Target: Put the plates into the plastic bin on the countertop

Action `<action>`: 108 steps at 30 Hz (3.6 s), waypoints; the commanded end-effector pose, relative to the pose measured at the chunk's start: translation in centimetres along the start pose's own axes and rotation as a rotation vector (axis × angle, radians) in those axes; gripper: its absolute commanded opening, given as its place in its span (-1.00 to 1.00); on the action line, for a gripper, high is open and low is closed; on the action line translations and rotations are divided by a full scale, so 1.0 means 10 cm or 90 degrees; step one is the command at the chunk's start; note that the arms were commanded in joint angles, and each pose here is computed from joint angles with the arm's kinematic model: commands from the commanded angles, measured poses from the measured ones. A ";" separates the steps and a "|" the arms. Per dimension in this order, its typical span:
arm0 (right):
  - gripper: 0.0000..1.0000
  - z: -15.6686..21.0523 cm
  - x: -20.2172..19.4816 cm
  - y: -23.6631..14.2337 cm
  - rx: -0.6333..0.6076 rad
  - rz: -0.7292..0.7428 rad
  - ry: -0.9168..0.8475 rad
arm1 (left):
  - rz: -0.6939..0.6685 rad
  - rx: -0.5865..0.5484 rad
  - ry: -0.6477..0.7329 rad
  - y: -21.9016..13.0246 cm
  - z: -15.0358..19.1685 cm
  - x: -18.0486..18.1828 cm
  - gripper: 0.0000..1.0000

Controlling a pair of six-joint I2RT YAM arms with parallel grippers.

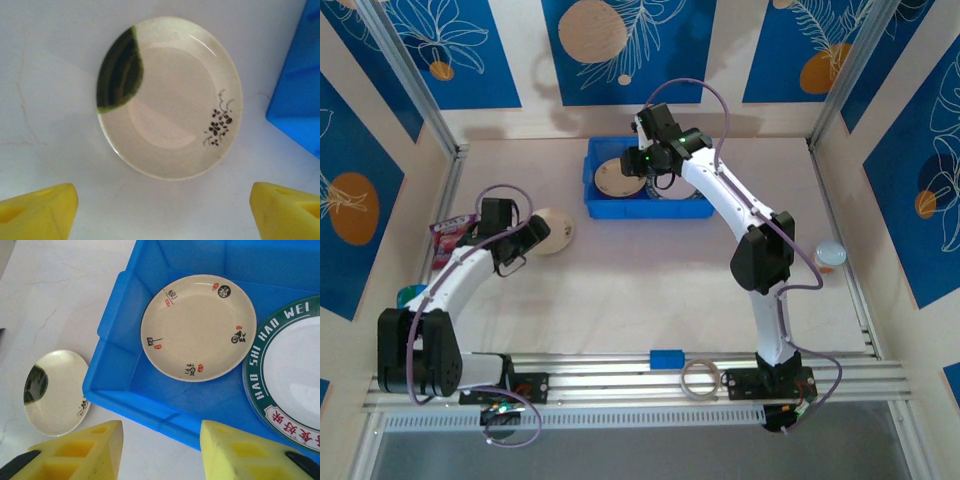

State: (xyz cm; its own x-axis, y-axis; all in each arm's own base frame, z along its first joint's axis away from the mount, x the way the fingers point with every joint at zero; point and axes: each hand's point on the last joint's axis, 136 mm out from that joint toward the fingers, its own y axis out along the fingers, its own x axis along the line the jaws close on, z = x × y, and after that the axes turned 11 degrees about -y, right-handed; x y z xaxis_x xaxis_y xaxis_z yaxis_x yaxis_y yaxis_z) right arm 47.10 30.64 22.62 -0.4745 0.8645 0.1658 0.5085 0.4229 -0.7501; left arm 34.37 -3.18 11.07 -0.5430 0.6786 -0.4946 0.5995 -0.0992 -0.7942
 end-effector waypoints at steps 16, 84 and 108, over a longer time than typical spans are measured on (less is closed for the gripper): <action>0.06 0.01 0.42 -0.04 0.017 -0.279 0.162 | -0.002 0.017 -0.053 0.32 -0.15 0.21 0.41; -0.70 0.34 0.77 0.04 0.073 -0.280 0.103 | 0.028 -0.063 0.005 -0.12 -0.34 0.14 -1.00; 0.03 0.26 0.88 -0.42 -0.012 -0.393 0.077 | 0.354 0.100 0.136 -1.10 0.09 -1.30 -1.00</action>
State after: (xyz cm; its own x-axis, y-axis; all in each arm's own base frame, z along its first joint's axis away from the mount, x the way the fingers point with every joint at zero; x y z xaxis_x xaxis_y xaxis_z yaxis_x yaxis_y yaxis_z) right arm 39.59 35.79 23.32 -0.5732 0.5343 0.6213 0.1842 0.8228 -0.5376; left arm 34.16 -9.98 24.03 -0.0967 0.6510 -0.7529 0.6680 -0.5184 -0.5339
